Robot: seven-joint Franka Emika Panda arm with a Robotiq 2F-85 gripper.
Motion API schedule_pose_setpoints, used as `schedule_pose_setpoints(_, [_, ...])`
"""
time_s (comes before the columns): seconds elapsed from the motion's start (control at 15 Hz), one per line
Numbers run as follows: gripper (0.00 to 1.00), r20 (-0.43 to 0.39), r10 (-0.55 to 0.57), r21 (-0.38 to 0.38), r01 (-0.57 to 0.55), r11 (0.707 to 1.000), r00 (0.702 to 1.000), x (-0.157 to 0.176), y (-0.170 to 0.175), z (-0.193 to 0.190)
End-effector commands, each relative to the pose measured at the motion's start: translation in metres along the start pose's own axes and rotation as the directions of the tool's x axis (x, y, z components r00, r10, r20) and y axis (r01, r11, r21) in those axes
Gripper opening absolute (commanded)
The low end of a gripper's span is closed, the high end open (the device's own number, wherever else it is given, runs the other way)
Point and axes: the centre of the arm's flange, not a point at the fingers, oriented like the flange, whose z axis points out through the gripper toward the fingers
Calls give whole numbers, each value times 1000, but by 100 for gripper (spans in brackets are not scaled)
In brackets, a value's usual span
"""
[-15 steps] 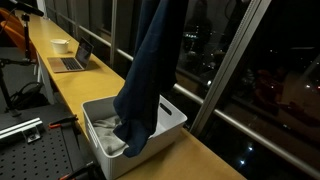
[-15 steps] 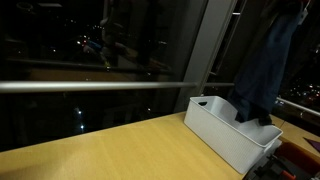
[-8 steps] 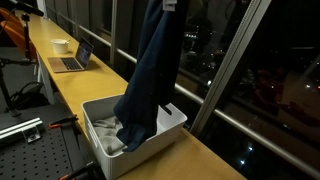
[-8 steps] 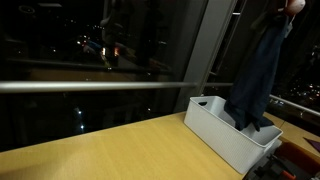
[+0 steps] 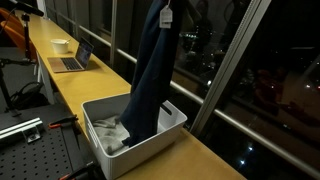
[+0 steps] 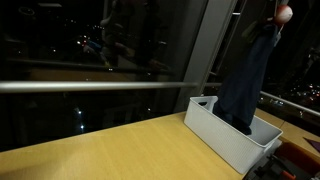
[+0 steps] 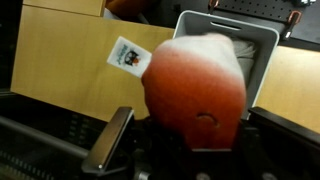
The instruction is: Remove the blue shirt, the white towel and turnip from the basket, then put them back in the basket
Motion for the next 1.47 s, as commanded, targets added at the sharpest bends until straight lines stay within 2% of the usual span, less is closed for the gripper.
schedule_pose_setpoints(0.0, [19, -1, 0, 50, 0, 999, 1000, 14, 3, -13])
schedule_pose_setpoints(0.07, [38, 4, 4, 57, -5, 998, 1000, 16, 2, -8])
schedule_pose_setpoints(0.6, [96, 23, 21, 107, -23, 994, 1000, 13, -7, 12])
schedule_pose_setpoints(0.73, [100, 21, 25, 114, -27, 993, 999, 11, -10, 14])
schedule_pose_setpoints(1.2, [100, 3, 26, 117, -26, 993, 1000, 11, -23, 18])
schedule_pose_setpoints(1.27, [100, 24, 22, 93, -24, 995, 999, 17, -16, 18])
schedule_pose_setpoints(1.4, [100, 23, 21, 93, -23, 995, 1000, 18, -18, 17])
